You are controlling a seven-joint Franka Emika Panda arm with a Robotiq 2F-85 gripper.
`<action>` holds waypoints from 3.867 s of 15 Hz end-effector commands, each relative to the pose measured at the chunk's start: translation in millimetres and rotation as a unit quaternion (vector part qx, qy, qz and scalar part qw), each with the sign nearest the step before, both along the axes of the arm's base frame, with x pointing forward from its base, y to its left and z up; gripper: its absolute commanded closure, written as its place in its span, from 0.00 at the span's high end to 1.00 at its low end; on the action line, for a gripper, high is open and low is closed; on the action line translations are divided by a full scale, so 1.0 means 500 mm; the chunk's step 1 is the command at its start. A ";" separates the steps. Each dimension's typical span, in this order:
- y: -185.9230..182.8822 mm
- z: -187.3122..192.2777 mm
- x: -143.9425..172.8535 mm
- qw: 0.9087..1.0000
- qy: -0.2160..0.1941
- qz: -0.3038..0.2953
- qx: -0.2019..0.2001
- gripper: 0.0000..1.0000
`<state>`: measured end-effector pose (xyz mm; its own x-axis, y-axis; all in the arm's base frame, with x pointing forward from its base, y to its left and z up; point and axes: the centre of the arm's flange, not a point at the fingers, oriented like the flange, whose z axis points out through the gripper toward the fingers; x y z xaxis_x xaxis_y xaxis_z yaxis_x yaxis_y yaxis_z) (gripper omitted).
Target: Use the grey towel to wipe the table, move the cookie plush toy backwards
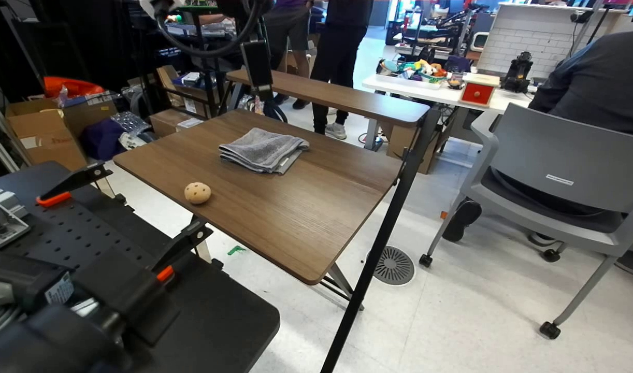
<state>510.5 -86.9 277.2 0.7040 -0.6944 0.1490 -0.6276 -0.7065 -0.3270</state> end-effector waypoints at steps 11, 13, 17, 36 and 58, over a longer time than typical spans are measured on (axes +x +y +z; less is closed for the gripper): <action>0.097 -0.117 0.155 0.994 0.082 0.044 -0.053 1.00; 0.158 -0.181 0.186 0.995 0.076 -0.015 -0.057 1.00; 0.308 -0.313 0.246 0.989 0.087 -0.123 -0.003 1.00; 0.304 -0.392 0.369 0.985 0.073 -0.120 -0.097 1.00; 0.104 -0.616 0.434 0.929 0.063 -0.344 -0.123 1.00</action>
<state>700.2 8.0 23.4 0.2508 -0.9416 0.2248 -0.9598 -0.2721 -0.0688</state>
